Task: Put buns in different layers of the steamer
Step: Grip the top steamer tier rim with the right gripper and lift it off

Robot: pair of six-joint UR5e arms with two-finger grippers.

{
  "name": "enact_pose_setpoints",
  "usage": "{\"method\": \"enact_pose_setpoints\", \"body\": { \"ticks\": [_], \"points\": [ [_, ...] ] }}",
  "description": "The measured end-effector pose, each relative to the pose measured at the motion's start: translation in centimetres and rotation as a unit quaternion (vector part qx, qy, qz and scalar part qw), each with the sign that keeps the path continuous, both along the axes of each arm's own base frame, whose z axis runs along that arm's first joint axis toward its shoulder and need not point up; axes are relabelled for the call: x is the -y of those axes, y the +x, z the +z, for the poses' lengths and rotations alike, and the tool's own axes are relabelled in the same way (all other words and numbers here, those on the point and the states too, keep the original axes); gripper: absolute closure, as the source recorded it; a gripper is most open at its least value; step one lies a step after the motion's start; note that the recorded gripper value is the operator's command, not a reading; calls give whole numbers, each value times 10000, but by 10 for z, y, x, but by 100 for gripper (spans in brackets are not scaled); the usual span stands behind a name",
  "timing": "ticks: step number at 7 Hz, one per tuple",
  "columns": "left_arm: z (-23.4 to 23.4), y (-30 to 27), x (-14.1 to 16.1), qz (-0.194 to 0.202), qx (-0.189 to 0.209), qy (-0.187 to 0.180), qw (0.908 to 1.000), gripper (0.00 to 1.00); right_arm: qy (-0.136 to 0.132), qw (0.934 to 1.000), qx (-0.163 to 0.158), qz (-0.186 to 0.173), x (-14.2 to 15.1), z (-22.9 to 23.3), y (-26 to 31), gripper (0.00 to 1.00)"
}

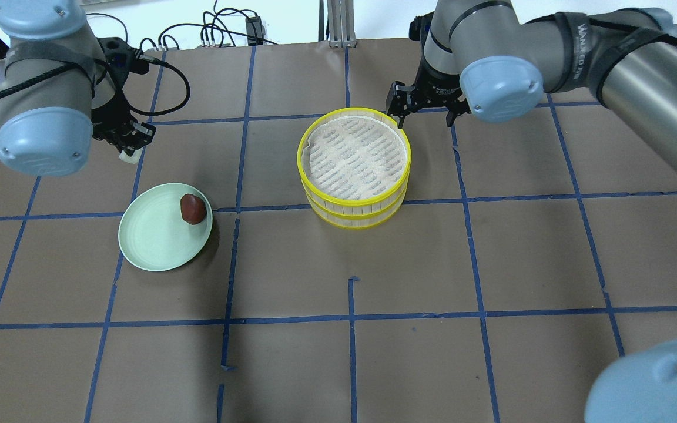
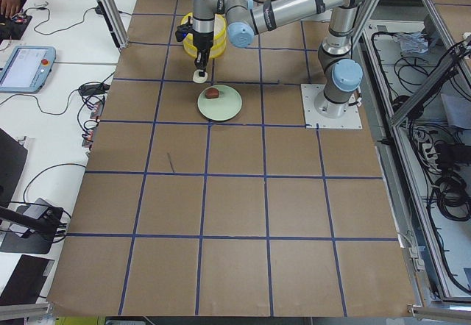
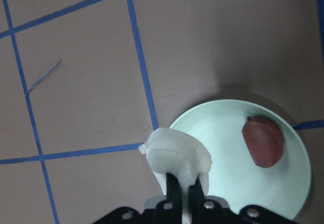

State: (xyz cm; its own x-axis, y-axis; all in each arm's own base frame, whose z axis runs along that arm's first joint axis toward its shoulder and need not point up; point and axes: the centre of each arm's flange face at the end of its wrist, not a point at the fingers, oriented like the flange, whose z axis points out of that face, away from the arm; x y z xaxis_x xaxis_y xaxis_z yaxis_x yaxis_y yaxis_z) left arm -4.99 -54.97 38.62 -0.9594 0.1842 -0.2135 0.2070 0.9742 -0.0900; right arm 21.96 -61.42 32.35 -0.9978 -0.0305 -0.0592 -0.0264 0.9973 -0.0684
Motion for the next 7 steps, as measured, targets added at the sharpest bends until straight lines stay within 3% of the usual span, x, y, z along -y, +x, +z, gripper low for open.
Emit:
{"method": "enact_pose_setpoints", "body": {
  "ticks": [1, 2, 3, 7],
  "points": [
    [11, -9, -5, -65, -375, -140, 9992, 96, 111, 9999, -32, 17, 2, -31, 3, 50],
    [22, -16, -9, -151, -686, -271, 9972, 96, 168, 9998, -40, 48, 0, -50, 7, 74],
    [27, -19, -11, -168, -830, -327, 9959, 96, 173, 9998, -31, 77, -3, -59, 11, 85],
    [22, -56, -14, 3, -995, -265, 9947, 96, 101, 9997, -200, 102, -10, -51, 10, 92]
  ]
}}
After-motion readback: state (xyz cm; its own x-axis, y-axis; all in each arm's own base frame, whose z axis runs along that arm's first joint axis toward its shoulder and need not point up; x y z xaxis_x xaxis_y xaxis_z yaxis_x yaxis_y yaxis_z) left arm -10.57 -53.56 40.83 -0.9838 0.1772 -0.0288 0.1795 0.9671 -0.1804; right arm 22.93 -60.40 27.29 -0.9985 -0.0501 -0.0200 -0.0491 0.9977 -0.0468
